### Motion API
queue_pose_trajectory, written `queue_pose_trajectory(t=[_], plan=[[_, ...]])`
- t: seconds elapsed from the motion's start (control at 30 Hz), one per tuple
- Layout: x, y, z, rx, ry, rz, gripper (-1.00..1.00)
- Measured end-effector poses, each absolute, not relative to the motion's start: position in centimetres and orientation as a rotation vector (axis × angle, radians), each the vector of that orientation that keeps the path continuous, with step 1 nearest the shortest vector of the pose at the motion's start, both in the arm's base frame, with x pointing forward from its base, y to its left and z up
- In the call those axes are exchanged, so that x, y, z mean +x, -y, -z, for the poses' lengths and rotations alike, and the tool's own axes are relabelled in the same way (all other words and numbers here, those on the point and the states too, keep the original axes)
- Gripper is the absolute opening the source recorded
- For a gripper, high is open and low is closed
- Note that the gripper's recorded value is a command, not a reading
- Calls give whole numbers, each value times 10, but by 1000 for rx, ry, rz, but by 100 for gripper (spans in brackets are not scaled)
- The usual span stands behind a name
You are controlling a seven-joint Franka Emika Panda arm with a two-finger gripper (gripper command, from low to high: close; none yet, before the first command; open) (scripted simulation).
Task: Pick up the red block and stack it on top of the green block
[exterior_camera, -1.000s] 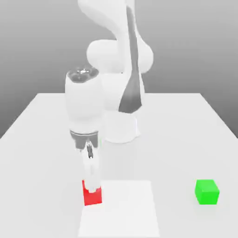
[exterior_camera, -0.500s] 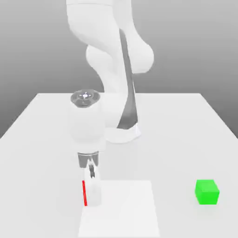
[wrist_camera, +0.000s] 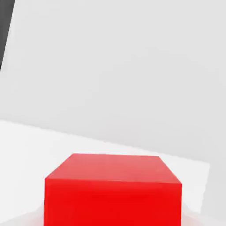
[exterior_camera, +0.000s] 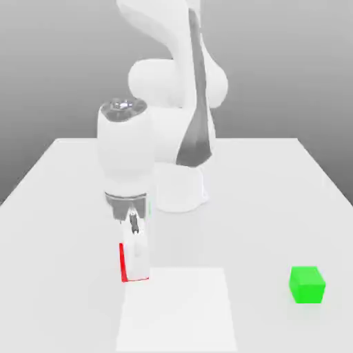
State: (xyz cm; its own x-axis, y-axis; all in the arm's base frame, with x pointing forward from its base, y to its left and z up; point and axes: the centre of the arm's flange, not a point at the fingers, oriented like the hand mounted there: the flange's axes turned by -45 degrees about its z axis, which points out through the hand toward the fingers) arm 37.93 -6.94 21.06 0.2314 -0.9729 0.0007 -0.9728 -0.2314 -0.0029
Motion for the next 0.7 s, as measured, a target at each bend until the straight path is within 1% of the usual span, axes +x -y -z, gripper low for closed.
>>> queue_pose_trajectory(t=[0.1, 0.2, 0.3, 0.4, 0.53, 0.7], plan=[[390, 40, -215, -2553, -1827, 2, -100], [399, -10, -219, -2675, -1642, 2, -100], [402, -60, -224, -2784, -1449, 1, -100], [402, -94, -228, -2851, -1311, 2, -100], [396, -148, -234, -2941, -1095, 1, -100], [377, -214, -241, -3031, -816, 1, -100]])
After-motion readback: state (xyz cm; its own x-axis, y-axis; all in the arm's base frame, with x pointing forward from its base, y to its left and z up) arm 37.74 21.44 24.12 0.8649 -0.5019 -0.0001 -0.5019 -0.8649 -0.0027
